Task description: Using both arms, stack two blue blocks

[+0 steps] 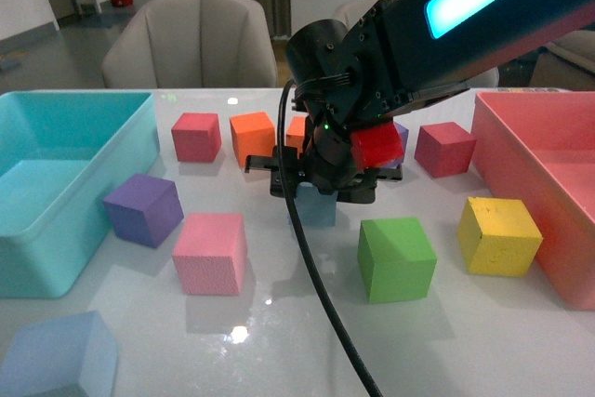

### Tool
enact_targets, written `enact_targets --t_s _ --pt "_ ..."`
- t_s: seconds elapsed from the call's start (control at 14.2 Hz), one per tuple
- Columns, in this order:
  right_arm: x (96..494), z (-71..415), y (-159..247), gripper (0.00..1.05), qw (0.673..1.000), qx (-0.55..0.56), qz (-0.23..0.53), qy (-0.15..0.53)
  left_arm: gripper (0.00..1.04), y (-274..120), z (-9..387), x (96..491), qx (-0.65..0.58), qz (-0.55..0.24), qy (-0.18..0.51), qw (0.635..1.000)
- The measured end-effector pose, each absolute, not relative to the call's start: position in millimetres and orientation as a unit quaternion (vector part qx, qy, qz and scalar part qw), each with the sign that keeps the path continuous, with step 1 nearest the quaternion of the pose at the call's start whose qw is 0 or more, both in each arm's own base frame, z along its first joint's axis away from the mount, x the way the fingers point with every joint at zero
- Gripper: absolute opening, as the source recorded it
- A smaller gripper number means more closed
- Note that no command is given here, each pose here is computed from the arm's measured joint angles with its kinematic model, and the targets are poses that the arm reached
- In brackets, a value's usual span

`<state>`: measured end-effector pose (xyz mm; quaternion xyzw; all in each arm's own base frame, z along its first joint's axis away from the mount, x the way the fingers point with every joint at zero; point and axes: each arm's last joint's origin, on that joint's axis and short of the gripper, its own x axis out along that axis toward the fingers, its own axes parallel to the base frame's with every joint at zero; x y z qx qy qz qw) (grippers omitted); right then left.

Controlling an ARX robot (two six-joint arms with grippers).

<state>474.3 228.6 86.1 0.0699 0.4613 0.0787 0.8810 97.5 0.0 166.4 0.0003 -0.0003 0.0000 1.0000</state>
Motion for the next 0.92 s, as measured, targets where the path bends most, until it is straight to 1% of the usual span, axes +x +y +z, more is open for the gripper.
enact_targets --t_s 0.07,0.21,0.28,0.35,0.63,0.7,0.85,0.92 --pt "474 86 229 0.66 0.881 0.07 0.079 0.461 0.98 0 166 97 0.0 0.0 0.0 1.0" --pt "475 87 229 0.93 0.883 0.07 0.078 0.457 0.98 0 166 97 0.0 0.0 0.0 1.0" --pt "475 87 229 1.0 0.884 0.07 0.076 0.455 0.98 0 166 97 0.0 0.0 0.0 1.0" --pt "475 89 228 0.97 0.886 0.07 0.077 0.451 0.98 0 166 97 0.0 0.0 0.0 1.0" --pt "469 116 226 0.98 0.899 0.074 0.074 0.425 0.98 0 166 97 0.0 0.0 0.0 1.0" --pt "465 130 222 0.98 0.913 0.068 0.068 0.396 0.98 0 166 97 0.0 0.0 0.0 1.0" --pt "453 162 208 0.98 0.951 0.038 0.042 0.306 0.98 0 166 97 0.0 0.0 0.0 1.0" --pt "445 178 201 0.98 0.962 0.032 0.039 0.27 0.98 0 166 97 0.0 0.0 0.0 1.0"
